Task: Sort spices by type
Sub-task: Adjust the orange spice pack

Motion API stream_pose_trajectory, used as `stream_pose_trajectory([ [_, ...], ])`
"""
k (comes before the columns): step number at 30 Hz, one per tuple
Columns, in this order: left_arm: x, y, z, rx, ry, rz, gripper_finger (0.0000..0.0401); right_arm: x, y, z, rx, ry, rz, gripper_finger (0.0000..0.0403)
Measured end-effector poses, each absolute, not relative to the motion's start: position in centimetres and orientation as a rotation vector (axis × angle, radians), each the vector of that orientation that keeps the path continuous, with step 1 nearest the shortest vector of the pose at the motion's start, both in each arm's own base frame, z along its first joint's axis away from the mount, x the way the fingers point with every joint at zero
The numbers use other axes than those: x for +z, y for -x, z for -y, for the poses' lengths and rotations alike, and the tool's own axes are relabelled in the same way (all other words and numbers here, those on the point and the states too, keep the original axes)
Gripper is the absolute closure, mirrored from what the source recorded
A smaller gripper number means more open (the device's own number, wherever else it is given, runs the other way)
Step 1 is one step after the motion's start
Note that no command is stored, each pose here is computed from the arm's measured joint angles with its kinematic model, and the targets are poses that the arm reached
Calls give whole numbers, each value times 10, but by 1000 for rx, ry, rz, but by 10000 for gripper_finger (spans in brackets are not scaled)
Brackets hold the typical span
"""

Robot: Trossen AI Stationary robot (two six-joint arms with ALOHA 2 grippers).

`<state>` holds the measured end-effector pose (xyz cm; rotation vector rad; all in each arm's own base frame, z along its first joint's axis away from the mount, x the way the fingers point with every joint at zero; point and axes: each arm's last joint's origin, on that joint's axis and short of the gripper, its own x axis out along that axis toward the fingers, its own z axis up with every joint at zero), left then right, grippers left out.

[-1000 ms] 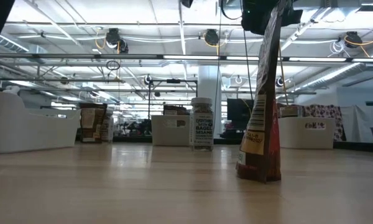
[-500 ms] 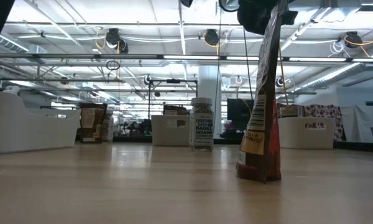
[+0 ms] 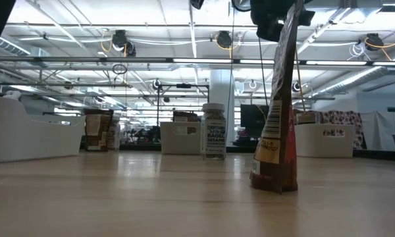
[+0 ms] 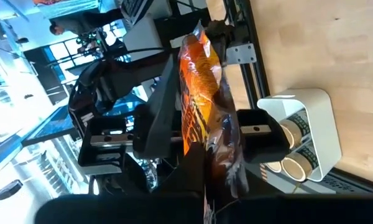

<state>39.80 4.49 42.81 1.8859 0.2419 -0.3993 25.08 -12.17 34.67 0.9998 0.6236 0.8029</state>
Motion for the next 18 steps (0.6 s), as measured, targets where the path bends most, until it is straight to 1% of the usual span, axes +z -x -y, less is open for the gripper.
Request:
stream_pose_trajectory([
  [6,427,-397,-47,-386,-1886,-298,398,347,-248,127,778,-1026,-621,230],
  [11,422,-394,-55,-400,-1810,-359,399,348,-241,142,736,-1027,-579,183],
  [14,420,-392,-61,-406,-1766,-397,399,348,-234,152,700,-1011,-544,162],
  [18,419,-390,-70,-382,-1685,-435,400,347,-223,168,646,-980,-493,147],
])
